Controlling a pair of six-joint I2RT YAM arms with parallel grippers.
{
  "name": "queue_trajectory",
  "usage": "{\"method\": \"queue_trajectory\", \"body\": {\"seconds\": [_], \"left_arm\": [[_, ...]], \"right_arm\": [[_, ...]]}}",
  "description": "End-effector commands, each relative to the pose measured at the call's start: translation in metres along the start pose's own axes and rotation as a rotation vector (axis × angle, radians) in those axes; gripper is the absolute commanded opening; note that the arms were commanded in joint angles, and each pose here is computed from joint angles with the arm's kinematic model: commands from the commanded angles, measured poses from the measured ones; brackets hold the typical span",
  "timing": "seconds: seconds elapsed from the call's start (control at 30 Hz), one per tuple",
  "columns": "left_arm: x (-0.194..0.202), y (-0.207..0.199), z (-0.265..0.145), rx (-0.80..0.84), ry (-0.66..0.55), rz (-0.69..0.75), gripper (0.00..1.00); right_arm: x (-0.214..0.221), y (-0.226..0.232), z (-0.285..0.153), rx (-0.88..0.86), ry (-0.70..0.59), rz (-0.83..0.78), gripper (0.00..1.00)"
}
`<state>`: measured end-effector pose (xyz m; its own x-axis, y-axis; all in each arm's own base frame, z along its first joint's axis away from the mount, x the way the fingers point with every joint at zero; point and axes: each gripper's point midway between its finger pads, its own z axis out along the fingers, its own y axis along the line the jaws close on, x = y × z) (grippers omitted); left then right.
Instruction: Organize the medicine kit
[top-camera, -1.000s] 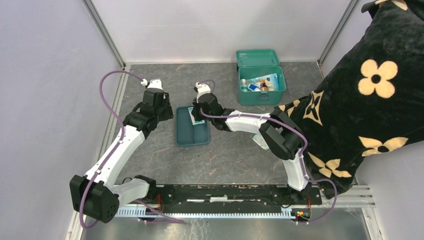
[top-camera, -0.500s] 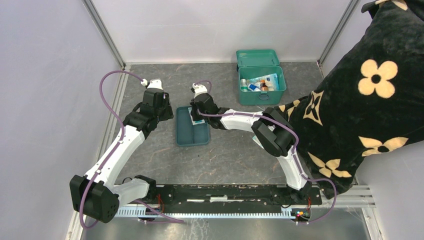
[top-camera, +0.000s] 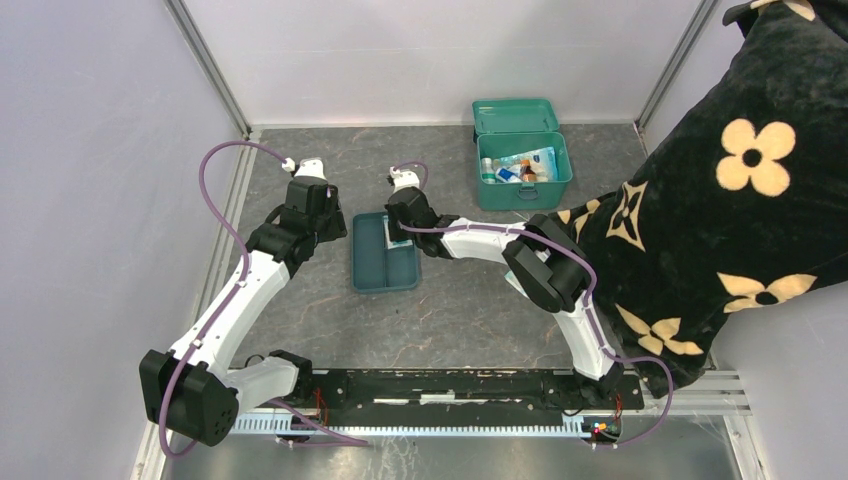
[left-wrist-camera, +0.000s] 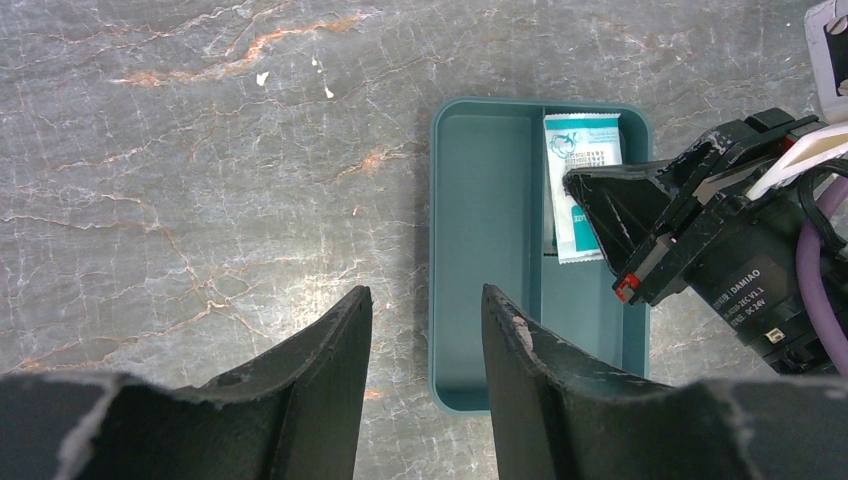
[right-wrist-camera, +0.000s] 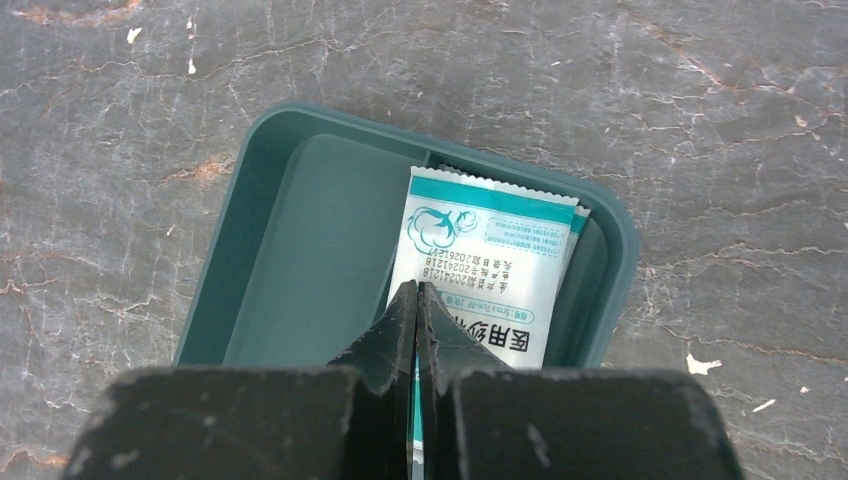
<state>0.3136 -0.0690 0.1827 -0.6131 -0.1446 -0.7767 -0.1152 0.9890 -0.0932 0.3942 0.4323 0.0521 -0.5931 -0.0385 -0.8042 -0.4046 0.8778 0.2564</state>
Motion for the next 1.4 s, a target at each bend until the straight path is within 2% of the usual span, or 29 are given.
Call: {"method": "queue_trajectory", "body": {"seconds": [0.0, 0.4, 0.7, 1.0, 1.37], "left_arm": [[-0.011, -0.003, -0.005, 0.024, -0.048, 0.029, 0.51], [-0.010, -0.003, -0.004, 0.024, -0.045, 0.031, 0.51], [-0.010, -0.002, -0.005, 0.024, -0.047, 0.031, 0.51], [-0.011, -0.002, -0.005, 0.023, -0.048, 0.031, 0.51], [-0.010, -0.003, -0.004, 0.026, -0.045, 0.031, 0.51]], "right_arm": [[-0.006, -0.009, 0.002, 0.044, -0.024, 0.030, 0.00], [-0.024, -0.006, -0.009, 0.024, -0.053, 0.011, 0.00], [-0.010, -0.015, -0.030, 0.030, 0.031, -0.089, 0.00], [0.000, -0.008, -0.038, -0.033, 0.072, -0.104, 0.01], [-0.014, -0.002, -0.059, -0.079, 0.024, -0.109, 0.02]]}}
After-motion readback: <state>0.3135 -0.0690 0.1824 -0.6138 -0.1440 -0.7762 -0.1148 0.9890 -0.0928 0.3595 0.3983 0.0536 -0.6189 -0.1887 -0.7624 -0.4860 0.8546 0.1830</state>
